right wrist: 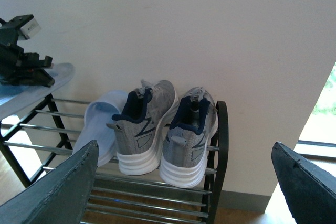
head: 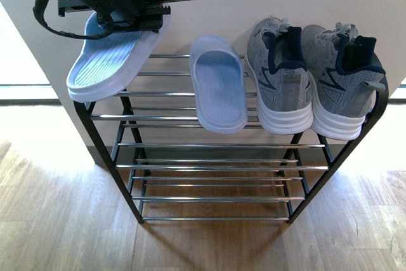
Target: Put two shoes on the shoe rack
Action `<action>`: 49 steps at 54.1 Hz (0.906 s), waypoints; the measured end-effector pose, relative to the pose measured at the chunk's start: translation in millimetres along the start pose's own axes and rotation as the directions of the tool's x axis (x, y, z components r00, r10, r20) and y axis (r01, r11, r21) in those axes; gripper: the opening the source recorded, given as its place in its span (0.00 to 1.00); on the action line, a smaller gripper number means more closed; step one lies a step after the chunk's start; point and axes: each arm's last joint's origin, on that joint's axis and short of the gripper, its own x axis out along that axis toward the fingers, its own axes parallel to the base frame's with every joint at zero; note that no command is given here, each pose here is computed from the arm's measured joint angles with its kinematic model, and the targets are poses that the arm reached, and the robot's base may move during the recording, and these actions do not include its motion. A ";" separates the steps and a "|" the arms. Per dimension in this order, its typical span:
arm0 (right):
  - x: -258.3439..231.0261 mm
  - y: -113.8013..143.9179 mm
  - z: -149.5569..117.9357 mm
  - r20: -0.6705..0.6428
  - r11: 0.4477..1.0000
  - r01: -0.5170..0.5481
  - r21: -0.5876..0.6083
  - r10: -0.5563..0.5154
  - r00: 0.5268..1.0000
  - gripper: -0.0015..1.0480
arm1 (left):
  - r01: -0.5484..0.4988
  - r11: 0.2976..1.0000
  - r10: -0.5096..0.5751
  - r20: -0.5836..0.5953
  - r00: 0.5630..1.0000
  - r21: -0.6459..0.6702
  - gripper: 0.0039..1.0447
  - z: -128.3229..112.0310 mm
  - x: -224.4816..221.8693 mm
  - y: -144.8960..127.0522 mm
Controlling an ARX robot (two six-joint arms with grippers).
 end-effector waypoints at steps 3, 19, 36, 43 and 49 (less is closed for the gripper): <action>0.0 0.0 0.0 0.000 1.000 0.000 0.000 0.000 1.000 0.91 | -0.018 1.000 0.018 0.006 1.000 -0.003 0.02 -0.7 4.0 2.8; 0.0 0.0 0.0 0.000 1.000 0.000 0.000 0.000 1.000 0.91 | -0.005 1.000 0.005 -0.018 1.000 -0.003 0.02 -18.0 36.2 -8.0; 0.0 0.0 0.0 0.000 1.000 -0.002 0.000 0.002 1.000 0.91 | -0.046 0.999 0.046 0.014 0.999 -0.012 0.02 -29.8 61.6 -1.5; 0.0 0.0 0.0 0.000 1.000 -0.002 0.000 0.002 1.000 0.91 | -0.058 0.998 0.059 0.009 0.998 -0.033 0.02 -35.3 70.2 4.1; 0.0 0.0 0.0 0.000 1.000 -0.001 0.000 0.001 1.000 0.91 | 0.030 0.996 -0.030 0.002 1.000 -0.082 0.19 -36.3 75.4 -1.4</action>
